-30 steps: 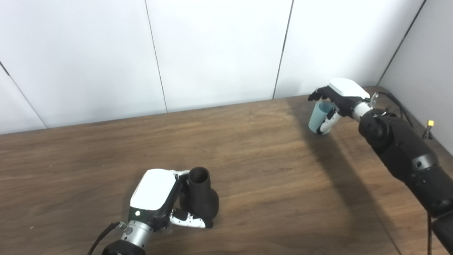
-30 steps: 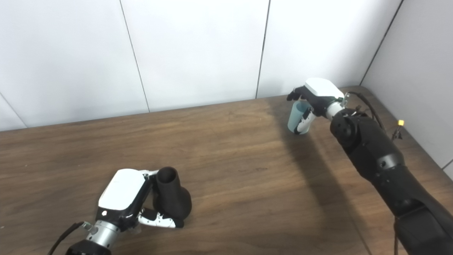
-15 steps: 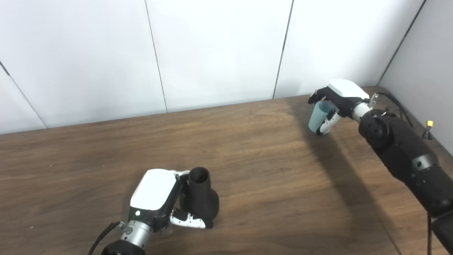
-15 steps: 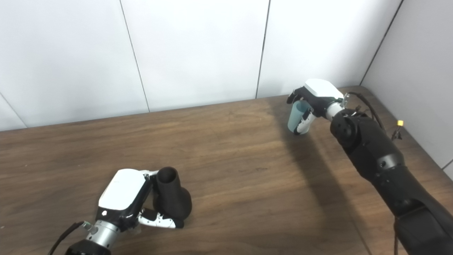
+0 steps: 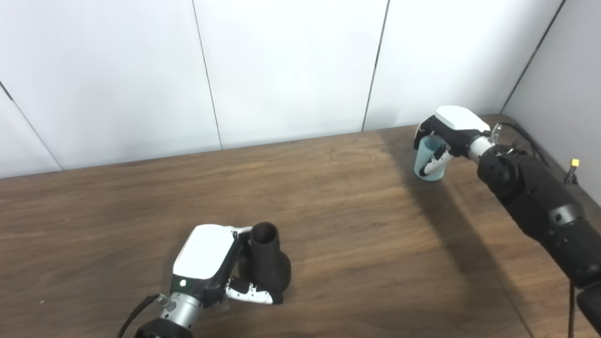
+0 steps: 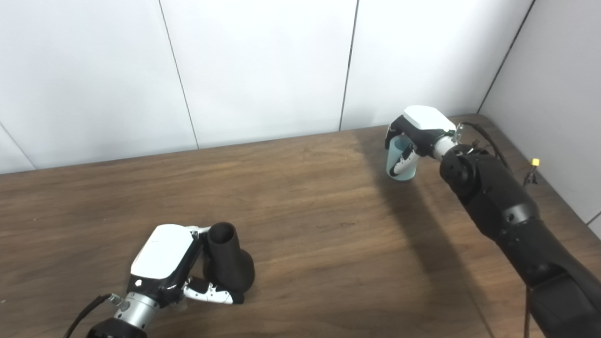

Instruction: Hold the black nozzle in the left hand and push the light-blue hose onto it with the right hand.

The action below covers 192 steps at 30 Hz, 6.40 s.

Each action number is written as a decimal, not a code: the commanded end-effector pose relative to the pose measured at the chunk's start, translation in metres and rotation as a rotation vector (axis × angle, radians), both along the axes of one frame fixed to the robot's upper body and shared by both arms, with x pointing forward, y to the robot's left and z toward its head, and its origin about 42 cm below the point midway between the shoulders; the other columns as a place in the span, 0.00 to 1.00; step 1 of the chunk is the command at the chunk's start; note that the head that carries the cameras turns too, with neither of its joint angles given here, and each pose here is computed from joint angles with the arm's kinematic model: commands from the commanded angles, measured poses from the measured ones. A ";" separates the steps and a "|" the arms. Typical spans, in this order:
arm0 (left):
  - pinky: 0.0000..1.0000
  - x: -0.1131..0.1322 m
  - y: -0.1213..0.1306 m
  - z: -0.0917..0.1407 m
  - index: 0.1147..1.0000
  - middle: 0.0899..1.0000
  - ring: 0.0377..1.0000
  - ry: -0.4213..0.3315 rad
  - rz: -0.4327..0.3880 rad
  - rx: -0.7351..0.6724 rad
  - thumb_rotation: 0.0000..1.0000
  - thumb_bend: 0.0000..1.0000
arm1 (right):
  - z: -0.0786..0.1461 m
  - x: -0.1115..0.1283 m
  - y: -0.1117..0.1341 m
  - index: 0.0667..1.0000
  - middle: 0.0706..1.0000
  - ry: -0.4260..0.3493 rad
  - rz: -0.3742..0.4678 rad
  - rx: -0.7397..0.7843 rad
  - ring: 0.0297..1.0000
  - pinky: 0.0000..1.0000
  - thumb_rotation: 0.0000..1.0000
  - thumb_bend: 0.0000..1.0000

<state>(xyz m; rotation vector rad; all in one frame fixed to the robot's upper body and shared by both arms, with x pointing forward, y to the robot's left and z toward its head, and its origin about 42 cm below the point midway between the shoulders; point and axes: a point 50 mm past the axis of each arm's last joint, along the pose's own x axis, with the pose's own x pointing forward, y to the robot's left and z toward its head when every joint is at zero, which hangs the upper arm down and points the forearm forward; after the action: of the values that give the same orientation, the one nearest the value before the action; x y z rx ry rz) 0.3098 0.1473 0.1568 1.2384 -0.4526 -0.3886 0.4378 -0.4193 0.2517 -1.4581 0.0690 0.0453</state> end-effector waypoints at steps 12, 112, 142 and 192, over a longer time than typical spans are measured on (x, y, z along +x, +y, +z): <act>0.45 0.001 -0.003 0.014 0.43 0.42 0.54 -0.050 -0.007 -0.006 0.00 0.52 | 0.042 -0.004 0.001 0.41 0.46 -0.234 0.065 0.004 0.51 0.58 0.00 0.52; 0.45 0.000 -0.002 0.017 0.43 0.42 0.54 -0.050 -0.006 0.016 0.00 0.53 | 0.060 -0.014 -0.002 0.68 0.80 0.077 -0.090 -0.199 0.73 0.60 0.09 1.00; 0.44 0.000 -0.003 0.019 0.42 0.42 0.53 -0.055 -0.006 0.007 0.00 0.53 | 0.050 -0.016 -0.007 0.53 0.47 -0.021 -0.026 -0.232 0.39 0.43 0.00 0.57; 0.46 -0.001 -0.048 0.008 0.43 0.40 0.52 -0.071 0.011 0.008 0.00 0.53 | 0.157 -0.082 0.133 0.49 0.48 -0.336 0.437 -0.093 0.37 0.32 0.00 0.49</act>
<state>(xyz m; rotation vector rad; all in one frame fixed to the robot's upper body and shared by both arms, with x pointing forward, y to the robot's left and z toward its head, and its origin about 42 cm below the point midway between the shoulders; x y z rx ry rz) 0.3036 0.1050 0.1547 1.2648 -0.4688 -0.3687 0.3607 -0.2893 0.3791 -1.5295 -0.4482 0.2131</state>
